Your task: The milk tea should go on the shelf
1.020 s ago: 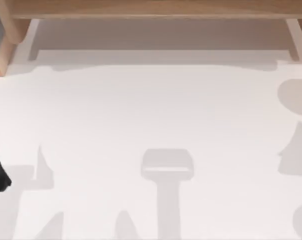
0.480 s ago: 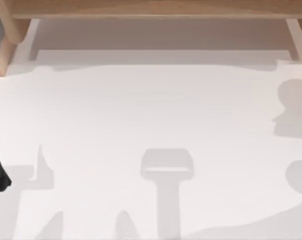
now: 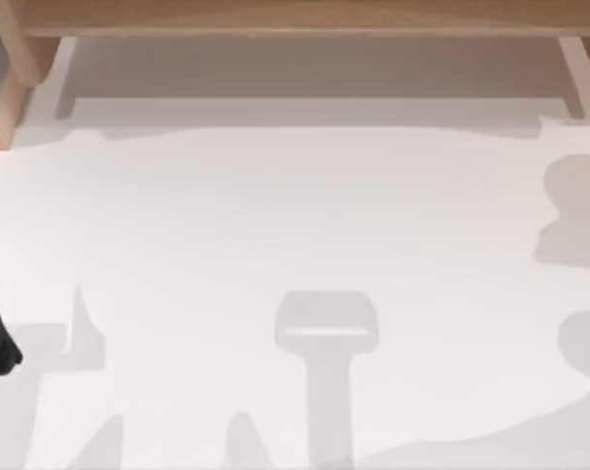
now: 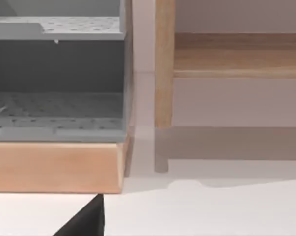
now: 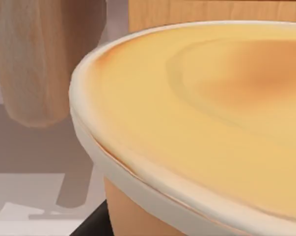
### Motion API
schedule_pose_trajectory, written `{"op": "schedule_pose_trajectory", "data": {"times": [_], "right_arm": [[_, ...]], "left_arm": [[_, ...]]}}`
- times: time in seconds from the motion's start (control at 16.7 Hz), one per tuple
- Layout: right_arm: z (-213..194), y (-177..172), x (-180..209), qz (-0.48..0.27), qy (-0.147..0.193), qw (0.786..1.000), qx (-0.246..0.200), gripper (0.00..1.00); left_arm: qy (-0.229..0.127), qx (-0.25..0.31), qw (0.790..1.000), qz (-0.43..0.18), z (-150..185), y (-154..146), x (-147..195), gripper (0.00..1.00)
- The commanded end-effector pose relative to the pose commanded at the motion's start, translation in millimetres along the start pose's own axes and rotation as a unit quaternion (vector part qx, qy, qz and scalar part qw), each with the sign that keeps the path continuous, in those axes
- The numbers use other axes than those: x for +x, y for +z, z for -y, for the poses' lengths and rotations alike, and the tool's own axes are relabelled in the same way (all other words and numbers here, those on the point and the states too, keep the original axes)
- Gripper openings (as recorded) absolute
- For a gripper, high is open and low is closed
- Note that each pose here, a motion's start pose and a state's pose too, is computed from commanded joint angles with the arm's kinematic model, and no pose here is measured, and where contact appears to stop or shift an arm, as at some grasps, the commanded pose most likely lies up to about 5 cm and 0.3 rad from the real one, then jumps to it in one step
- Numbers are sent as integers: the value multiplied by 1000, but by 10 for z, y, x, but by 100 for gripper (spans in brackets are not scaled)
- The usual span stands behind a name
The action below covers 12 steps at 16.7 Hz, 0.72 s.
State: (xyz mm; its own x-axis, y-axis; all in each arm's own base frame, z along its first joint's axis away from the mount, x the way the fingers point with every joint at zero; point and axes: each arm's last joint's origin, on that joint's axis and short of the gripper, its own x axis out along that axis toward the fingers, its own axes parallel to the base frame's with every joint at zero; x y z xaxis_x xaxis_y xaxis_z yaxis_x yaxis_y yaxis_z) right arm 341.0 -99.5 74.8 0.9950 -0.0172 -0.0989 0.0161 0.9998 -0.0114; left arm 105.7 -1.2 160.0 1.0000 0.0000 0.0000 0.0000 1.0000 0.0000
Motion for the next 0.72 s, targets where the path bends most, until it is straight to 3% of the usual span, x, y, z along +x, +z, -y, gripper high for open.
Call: {"op": "schedule_pose_trajectory", "data": {"times": [0.54,0.72], "right_arm": [[0,0,0,0,0,1000,0,2],[0,0,0,0,0,1000,0,0]], "left_arm": [[0,0,1000,0,0,0,0,100],[0,0,1000,0,0,0,0,100]]}}
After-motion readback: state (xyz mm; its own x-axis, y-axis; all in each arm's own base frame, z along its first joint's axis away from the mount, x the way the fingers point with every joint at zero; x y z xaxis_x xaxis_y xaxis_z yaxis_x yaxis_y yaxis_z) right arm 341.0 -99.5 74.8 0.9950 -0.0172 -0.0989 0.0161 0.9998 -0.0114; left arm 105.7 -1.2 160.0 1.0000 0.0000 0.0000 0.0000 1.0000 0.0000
